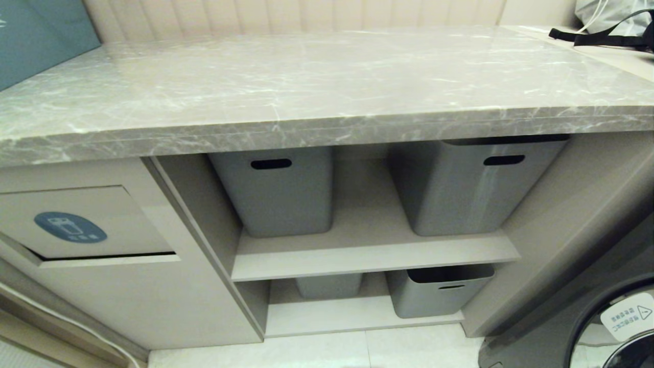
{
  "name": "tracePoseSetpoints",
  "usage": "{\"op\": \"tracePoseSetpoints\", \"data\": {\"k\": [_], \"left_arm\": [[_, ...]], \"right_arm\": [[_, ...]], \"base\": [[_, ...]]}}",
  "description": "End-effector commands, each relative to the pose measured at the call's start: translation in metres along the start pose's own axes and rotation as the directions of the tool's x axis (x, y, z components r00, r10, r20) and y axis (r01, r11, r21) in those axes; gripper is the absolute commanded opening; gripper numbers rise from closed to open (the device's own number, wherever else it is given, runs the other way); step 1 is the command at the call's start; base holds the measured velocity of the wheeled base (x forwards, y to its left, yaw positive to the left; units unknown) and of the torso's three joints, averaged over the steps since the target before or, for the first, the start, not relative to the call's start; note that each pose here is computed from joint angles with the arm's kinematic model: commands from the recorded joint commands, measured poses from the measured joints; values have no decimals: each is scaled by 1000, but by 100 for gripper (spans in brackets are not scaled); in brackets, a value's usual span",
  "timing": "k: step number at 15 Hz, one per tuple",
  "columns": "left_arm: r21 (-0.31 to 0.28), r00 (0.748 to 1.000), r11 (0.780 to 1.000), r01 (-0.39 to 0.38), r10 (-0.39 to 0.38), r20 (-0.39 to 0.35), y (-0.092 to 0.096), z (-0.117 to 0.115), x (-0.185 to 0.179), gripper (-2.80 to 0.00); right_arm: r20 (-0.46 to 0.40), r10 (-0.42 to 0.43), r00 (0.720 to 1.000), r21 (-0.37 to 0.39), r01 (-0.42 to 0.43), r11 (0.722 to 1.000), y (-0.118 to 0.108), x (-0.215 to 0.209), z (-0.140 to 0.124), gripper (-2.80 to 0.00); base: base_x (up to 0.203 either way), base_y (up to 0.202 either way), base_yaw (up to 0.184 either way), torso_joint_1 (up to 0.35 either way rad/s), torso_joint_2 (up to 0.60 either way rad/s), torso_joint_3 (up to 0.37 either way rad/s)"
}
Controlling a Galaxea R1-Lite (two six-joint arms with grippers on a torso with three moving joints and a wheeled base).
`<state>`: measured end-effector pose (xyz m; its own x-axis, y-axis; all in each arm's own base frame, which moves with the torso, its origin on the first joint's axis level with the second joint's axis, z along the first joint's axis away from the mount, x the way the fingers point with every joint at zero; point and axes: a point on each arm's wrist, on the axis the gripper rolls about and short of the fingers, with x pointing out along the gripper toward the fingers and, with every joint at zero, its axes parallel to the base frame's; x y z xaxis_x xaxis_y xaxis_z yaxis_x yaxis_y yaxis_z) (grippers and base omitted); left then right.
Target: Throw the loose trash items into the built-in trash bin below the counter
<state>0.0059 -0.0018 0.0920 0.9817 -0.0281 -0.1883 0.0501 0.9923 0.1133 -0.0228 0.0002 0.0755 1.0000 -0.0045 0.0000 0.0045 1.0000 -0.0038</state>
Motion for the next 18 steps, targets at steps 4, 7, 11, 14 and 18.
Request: {"op": "tracePoseSetpoints", "data": {"k": [4, 7, 11, 14, 18], "left_arm": [[6, 1000, 1000, -9, 9, 27, -1, -8, -8, -280], [28, 993, 1000, 0, -4, 121, -2, -18, -19, -280], [32, 983, 999, -3, -3, 184, -3, -22, -25, -280], [0, 983, 1000, -22, 22, 182, -2, -22, -25, -280], [-47, 982, 998, -36, 44, 183, -2, -22, -25, -280]], "right_arm": [[0, 0, 1000, -1, 0, 1000, 0, 0, 0, -280], [0, 0, 1000, -1, 0, 1000, 0, 0, 0, -280], [0, 1, 1000, -1, -1, 1000, 0, 0, 0, -280], [0, 0, 1000, -1, 0, 1000, 0, 0, 0, -280], [0, 1, 1000, -1, -1, 1000, 0, 0, 0, -280]], "base": [[0, 0, 0, 0, 0, 0], [0, 0, 0, 0, 0, 0], [0, 0, 0, 0, 0, 0], [0, 0, 0, 0, 0, 0], [0, 0, 0, 0, 0, 0]]}}
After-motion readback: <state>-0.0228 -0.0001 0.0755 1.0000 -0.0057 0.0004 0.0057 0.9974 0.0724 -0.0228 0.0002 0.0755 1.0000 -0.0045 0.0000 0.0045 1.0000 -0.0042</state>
